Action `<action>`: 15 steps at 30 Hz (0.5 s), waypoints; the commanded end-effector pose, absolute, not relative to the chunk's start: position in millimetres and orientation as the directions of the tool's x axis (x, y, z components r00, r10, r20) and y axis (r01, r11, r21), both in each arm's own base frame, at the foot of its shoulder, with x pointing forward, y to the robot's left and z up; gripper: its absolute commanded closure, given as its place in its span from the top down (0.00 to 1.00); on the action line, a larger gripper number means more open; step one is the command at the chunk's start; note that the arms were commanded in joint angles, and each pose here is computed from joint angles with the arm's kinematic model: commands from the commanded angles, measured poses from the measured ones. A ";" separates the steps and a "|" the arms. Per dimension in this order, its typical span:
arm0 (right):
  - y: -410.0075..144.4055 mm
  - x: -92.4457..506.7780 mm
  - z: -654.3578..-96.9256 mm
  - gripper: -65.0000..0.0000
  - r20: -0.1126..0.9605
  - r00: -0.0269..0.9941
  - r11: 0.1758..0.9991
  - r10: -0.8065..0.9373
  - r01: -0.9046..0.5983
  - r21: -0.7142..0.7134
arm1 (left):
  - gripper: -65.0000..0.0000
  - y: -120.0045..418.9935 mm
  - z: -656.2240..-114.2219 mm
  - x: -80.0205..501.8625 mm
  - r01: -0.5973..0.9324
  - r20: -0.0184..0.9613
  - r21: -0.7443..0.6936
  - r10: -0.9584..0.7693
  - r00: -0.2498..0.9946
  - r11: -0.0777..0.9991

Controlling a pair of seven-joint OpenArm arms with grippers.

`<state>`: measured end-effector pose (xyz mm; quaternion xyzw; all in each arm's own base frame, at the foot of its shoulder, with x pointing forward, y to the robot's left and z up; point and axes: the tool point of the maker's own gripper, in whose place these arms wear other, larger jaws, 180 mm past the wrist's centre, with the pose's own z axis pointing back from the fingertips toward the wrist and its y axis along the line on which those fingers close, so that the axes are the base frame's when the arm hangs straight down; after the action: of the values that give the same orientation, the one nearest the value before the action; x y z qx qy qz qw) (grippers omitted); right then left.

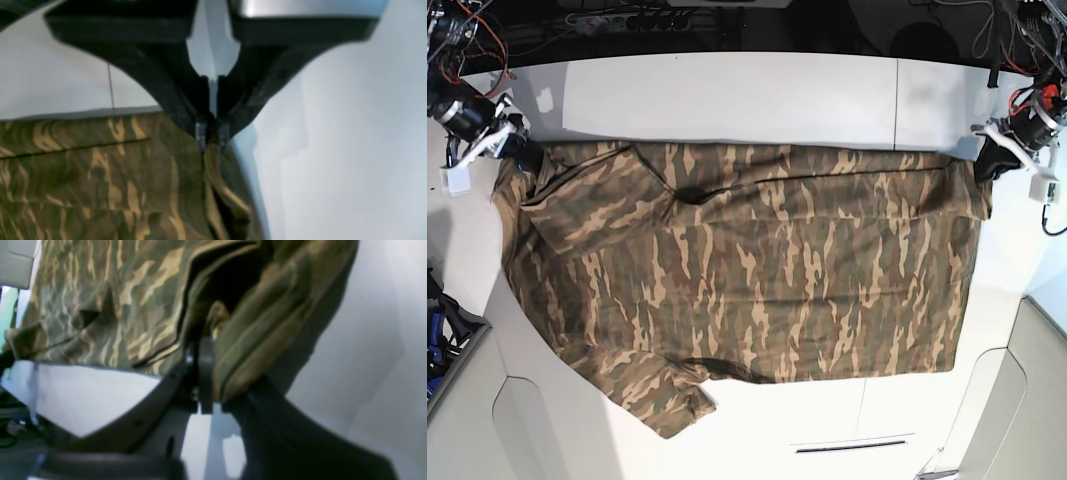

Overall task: Fold the T-shirt properly
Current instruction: 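Drag the shirt back toward the robot with both grippers, then release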

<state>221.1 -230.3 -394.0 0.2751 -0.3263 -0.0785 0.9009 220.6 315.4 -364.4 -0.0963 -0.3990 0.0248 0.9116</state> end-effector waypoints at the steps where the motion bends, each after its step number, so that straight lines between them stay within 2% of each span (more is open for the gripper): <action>1: -235.0 225.2 -380.9 0.00 0.578 0.749 0.834 -0.323 -0.064 0.548 | 0.00 320.6 -349.7 222.9 0.048 0.751 -0.179 0.106 0.651 0.983; 15: -236.3 181.5 -393.5 0.00 0.487 0.794 0.802 -0.364 0.001 0.597 | 0.00 319.3 -363.9 165.7 -0.028 0.666 -0.286 0.220 0.713 0.958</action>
<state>177.5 -231.3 -402.8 0.2997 -0.2908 -0.1102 0.9019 160.5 317.1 -375.0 -0.1294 -0.3574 0.0802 0.9215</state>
